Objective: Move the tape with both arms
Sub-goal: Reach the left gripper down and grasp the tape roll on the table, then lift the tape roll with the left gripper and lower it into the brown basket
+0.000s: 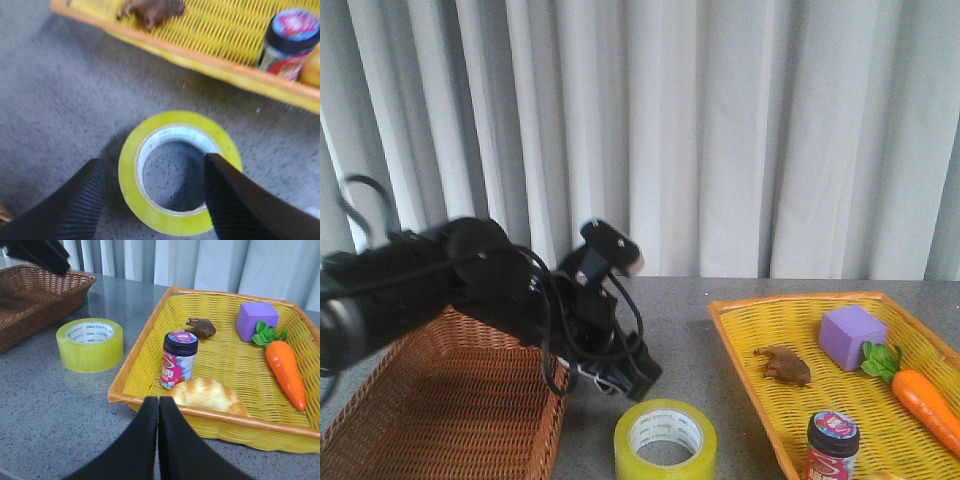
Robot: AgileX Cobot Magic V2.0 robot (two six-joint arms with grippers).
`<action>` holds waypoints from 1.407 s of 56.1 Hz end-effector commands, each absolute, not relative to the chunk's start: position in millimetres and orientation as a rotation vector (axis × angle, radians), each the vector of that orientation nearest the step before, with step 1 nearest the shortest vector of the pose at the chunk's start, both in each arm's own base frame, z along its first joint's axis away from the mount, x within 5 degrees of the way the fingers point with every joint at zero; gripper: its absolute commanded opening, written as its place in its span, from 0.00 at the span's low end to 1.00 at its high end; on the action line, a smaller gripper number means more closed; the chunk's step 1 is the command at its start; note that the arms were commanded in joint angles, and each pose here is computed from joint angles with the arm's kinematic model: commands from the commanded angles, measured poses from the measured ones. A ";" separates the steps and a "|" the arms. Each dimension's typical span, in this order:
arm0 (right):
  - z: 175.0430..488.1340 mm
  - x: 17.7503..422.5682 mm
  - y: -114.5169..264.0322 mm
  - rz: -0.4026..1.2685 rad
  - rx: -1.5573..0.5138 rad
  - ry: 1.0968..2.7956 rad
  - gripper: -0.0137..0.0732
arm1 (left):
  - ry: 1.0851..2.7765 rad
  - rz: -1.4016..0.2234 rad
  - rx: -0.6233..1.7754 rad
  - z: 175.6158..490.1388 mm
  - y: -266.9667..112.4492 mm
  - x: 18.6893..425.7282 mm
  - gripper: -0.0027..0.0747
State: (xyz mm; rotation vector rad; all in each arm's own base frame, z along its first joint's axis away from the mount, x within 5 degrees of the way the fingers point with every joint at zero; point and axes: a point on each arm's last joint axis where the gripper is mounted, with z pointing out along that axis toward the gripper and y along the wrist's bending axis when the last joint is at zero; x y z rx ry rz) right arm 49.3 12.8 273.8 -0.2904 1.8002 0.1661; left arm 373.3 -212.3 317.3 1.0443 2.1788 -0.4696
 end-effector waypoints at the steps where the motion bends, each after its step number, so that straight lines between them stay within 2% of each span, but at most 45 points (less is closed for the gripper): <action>1: 287.8 50.7 13.1 0.169 -0.276 1.712 0.15 | 2.101 -0.472 1.034 331.5 -217.2 375.5 0.59; 23: 287.5 50.7 13.1 0.169 -0.276 1.715 0.15 | 2.157 -0.429 1.031 288.5 -224.5 398.1 0.59; 46: 287.5 50.7 13.1 0.169 -0.276 1.715 0.15 | 2.207 -0.427 1.025 257.3 -229.4 409.8 0.59; 56: 287.5 50.7 13.1 0.169 -0.276 1.715 0.15 | 2.212 -0.427 1.010 252.8 -230.1 412.2 0.58; 65: 287.5 50.7 13.1 0.169 -0.276 1.715 0.15 | 2.214 -0.428 1.011 252.7 -230.1 412.0 0.47; 79: 287.5 50.7 13.1 0.169 -0.276 1.715 0.15 | 2.211 -0.435 1.004 254.4 -230.3 411.6 0.14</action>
